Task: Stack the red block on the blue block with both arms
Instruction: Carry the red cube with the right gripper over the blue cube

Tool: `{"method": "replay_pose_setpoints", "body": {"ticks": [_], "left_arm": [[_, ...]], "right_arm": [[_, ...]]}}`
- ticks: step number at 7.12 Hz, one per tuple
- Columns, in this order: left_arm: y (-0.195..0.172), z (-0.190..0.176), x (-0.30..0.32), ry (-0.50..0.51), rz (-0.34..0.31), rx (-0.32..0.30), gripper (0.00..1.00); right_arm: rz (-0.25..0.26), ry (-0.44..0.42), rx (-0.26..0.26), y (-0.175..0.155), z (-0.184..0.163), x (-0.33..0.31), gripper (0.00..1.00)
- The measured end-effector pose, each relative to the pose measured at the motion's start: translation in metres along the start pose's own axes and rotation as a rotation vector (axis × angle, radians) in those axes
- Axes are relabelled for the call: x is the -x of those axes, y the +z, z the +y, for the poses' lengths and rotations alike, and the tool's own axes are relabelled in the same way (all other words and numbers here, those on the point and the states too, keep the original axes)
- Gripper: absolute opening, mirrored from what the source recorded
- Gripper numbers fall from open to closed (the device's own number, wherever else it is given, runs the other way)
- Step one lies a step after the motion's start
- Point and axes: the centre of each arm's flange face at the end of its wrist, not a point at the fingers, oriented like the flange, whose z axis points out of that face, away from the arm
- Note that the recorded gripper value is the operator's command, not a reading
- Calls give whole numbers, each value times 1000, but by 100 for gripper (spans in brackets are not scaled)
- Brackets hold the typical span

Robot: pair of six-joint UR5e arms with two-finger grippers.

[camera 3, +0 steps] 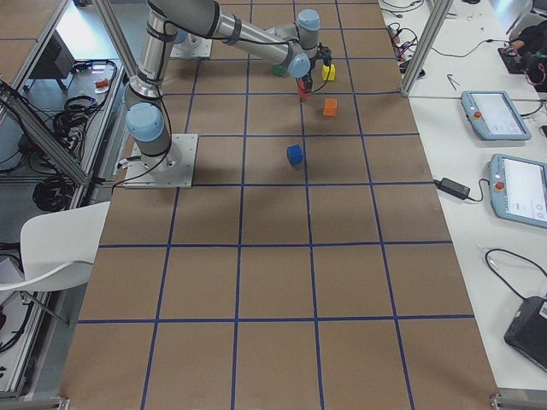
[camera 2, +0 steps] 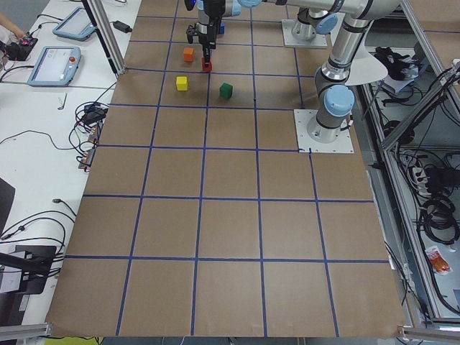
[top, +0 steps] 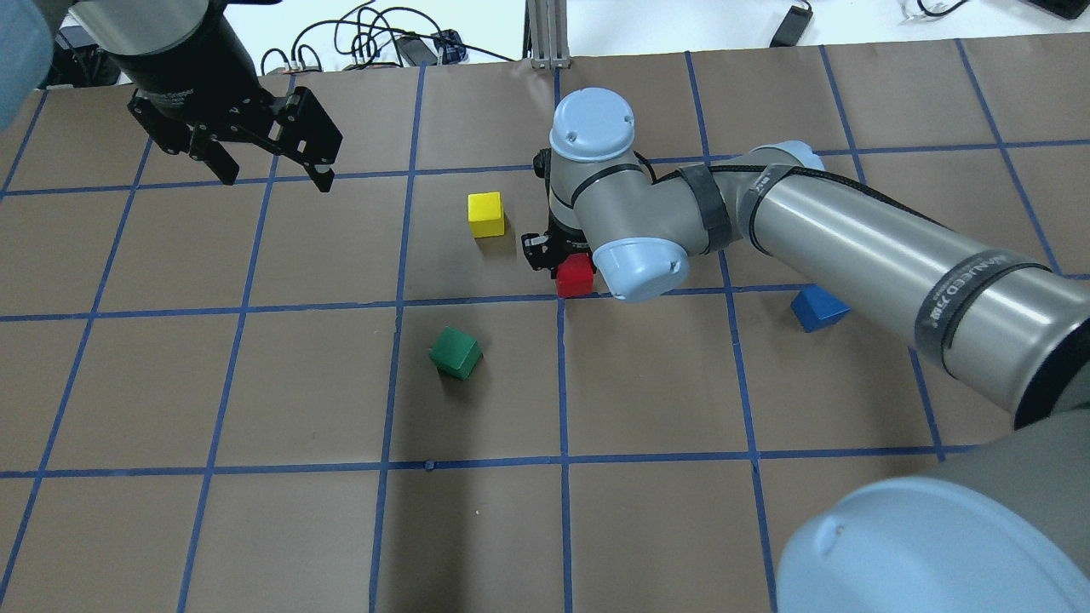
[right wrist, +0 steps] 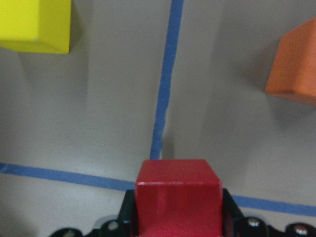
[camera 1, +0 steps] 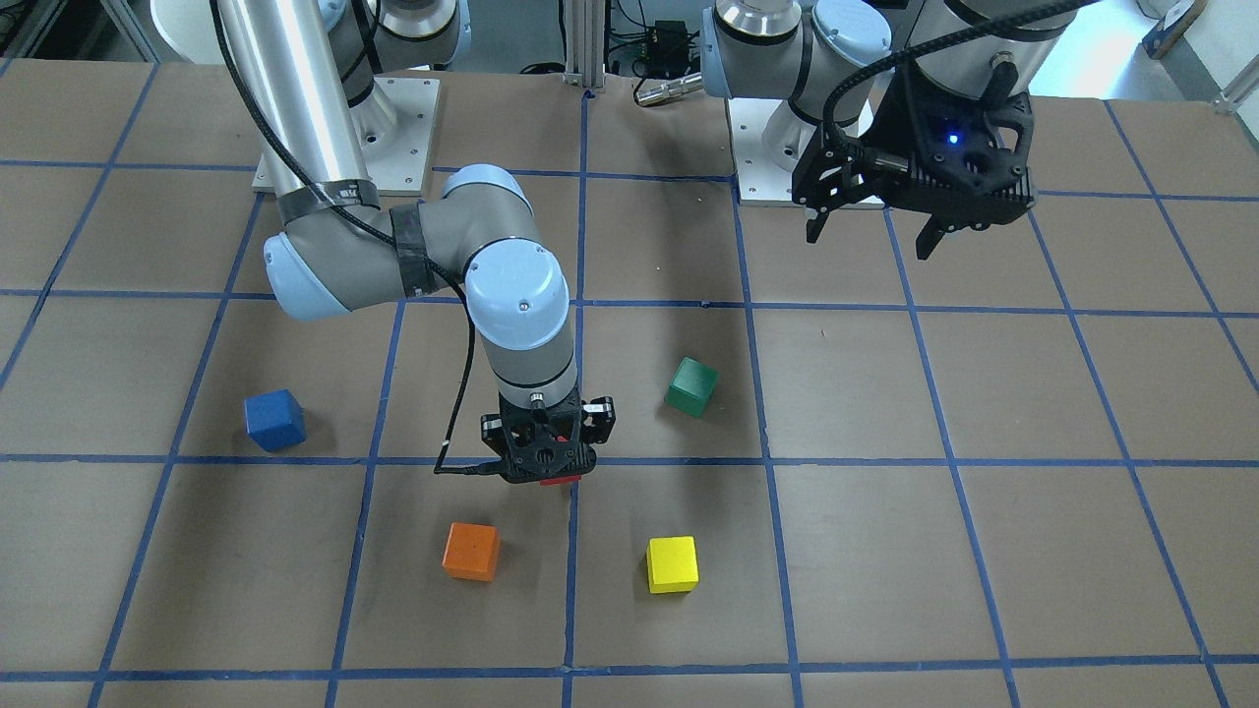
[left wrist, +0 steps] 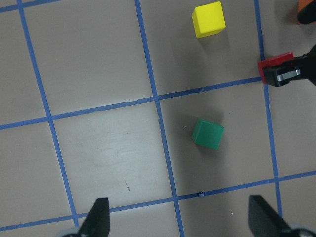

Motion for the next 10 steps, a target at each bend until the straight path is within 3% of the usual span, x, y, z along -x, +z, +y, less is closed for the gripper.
{"method": "replay_pose_setpoints", "body": {"ticks": [3, 4, 7, 10], "left_arm": [[4, -5, 2, -4, -6, -24, 100], [4, -5, 2, -2, -6, -26, 100], [5, -6, 1, 1, -5, -26, 100], [9, -5, 1, -1, -4, -21, 100]], "right_arm": [[24, 121, 47, -68, -3, -97, 0], [33, 126, 61, -85, -2, -133, 0], [88, 33, 104, -92, 6, -207, 0], [88, -85, 114, -73, 30, -273, 0]]}}
